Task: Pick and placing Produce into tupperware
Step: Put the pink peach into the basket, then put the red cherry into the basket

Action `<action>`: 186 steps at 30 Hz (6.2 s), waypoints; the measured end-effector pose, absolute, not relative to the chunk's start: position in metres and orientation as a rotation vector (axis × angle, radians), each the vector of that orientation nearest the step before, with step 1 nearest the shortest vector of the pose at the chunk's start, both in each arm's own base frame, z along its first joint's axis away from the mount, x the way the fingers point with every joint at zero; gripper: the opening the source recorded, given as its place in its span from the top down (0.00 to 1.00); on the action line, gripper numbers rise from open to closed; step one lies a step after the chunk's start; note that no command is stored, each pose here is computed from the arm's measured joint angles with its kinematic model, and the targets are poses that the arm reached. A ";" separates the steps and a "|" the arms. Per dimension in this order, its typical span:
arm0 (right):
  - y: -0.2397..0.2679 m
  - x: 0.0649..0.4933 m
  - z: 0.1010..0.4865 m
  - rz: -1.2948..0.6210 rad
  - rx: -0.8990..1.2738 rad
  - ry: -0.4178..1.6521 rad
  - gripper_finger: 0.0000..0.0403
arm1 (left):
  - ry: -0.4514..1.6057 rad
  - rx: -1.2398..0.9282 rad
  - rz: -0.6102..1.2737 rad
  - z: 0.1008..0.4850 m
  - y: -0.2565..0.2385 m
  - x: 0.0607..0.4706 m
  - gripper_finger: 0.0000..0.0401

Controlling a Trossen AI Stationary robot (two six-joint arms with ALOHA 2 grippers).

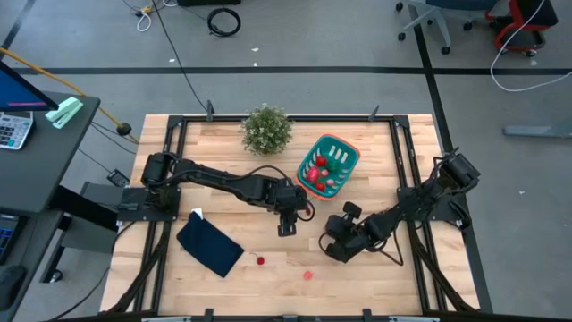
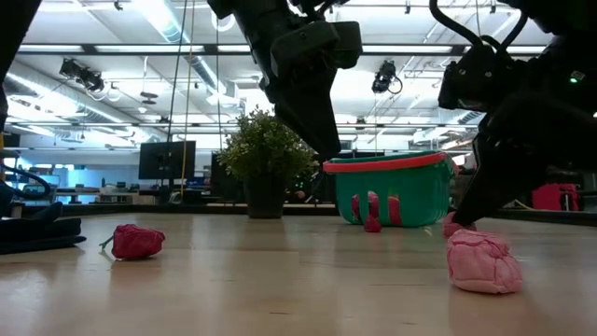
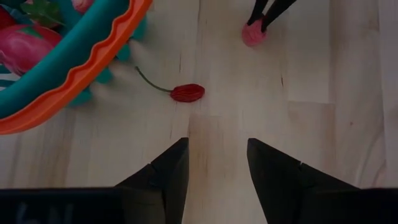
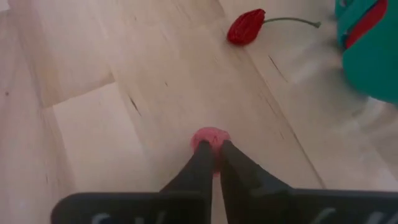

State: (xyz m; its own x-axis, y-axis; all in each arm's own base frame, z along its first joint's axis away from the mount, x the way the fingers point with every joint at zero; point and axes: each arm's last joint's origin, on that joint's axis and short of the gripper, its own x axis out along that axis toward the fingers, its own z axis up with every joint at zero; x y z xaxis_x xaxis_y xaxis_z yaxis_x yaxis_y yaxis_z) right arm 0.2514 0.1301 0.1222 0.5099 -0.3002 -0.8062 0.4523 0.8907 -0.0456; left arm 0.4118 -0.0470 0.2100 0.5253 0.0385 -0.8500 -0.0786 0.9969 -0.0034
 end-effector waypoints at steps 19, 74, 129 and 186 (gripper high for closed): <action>0.066 0.228 0.242 -0.631 0.024 0.612 0.97 | 0.991 -0.044 0.067 0.211 -0.047 0.414 0.59; -0.078 0.258 0.191 -0.538 0.101 0.976 0.64 | 0.922 -0.075 0.118 0.213 -0.021 0.422 0.60; -0.045 0.238 0.254 -0.505 0.224 0.715 0.65 | 0.930 -0.179 0.216 0.127 -0.049 0.448 0.94; -0.021 0.187 0.260 -0.663 0.392 0.879 0.65 | 1.098 0.174 0.326 0.239 0.025 0.477 0.61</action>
